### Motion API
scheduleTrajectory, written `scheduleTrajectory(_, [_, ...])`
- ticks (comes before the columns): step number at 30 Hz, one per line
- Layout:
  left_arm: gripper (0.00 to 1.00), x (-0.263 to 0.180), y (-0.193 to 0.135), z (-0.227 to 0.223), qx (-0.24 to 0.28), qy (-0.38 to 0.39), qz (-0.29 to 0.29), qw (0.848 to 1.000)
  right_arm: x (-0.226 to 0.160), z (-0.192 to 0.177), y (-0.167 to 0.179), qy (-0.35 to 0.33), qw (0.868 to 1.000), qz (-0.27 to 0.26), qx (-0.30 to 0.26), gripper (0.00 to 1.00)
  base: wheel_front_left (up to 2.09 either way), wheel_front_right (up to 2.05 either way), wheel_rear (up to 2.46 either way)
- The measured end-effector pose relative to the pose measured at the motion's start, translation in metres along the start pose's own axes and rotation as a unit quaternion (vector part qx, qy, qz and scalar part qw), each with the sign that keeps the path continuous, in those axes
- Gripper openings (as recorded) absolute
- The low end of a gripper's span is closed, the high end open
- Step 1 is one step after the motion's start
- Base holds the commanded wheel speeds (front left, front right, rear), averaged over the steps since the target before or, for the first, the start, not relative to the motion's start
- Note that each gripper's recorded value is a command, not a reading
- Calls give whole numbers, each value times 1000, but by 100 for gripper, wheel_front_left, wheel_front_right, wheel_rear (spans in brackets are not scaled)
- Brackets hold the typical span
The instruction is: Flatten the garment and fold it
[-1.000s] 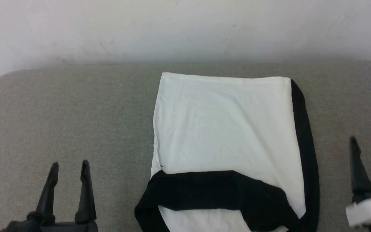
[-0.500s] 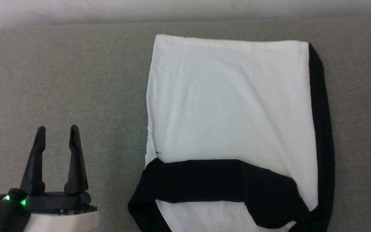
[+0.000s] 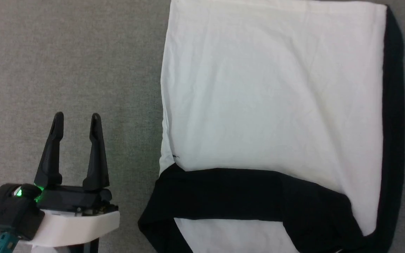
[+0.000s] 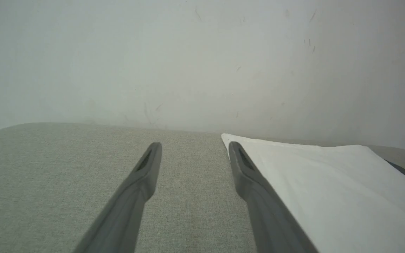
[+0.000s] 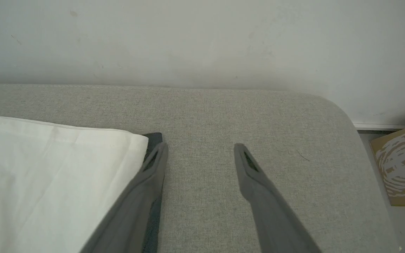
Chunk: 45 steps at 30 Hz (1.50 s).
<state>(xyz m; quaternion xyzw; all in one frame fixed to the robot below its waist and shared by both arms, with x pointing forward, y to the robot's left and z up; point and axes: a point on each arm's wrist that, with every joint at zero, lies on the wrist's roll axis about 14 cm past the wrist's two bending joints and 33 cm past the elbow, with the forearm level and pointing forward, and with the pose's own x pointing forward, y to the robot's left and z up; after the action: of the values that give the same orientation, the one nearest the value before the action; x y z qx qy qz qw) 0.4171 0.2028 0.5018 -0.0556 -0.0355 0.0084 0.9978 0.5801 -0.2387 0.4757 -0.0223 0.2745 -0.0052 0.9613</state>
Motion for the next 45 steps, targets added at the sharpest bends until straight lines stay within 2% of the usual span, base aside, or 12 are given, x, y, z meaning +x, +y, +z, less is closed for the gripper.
scheduleTrajectory(7, [100, 4, 8, -24, 4, 29, 11, 1000, 28, -45, 17, 80, 997, 17, -7, 100, 0, 0, 0])
scheduleTrajectory(23, [100, 6, 17, -42, 7, 48, 20, 999, 43, -88, 34, 138, 990, 36, -20, 100, 0, 0, 0])
scheduleTrajectory(24, [100, 6, 17, -43, 7, 50, 21, 999, 43, -90, 35, 139, 989, 37, -21, 95, 0, 0, 0])
scheduleTrajectory(27, [100, 6, 18, -45, 7, 53, 21, 998, 44, -92, 38, 143, 989, 43, -18, 64, 0, 0, 0])
scheduleTrajectory(28, [100, 6, 18, -46, 7, 54, 22, 998, 44, -92, 39, 143, 989, 44, -18, 51, 0, 0, 0])
scheduleTrajectory(31, [100, 5, 19, -49, 8, 58, 19, 998, 46, -94, 41, 144, 988, 46, -15, 44, 0, 0, 0])
scheduleTrajectory(34, [100, 4, 20, -51, 10, 62, 21, 998, 49, -97, 42, 146, 988, 46, -12, 34, 0, 0, 0])
scheduleTrajectory(36, [100, 3, 21, -52, 11, 64, 24, 998, 50, -98, 43, 147, 988, 45, -12, 19, 0, 0, 0])
scheduleTrajectory(37, [100, 3, 22, -52, 11, 64, 23, 998, 50, -99, 43, 148, 988, 45, -12, 4, 0, 0, 0])
scheduleTrajectory(38, [100, 3, 22, -52, 12, 64, 23, 998, 51, -99, 43, 147, 988, 42, -11, 0, 0, 0, 0])
scheduleTrajectory(45, [100, 1, 25, -52, 14, 65, 27, 997, 54, -97, 40, 131, 991, 27, -10, 0, 0, 0, 0])
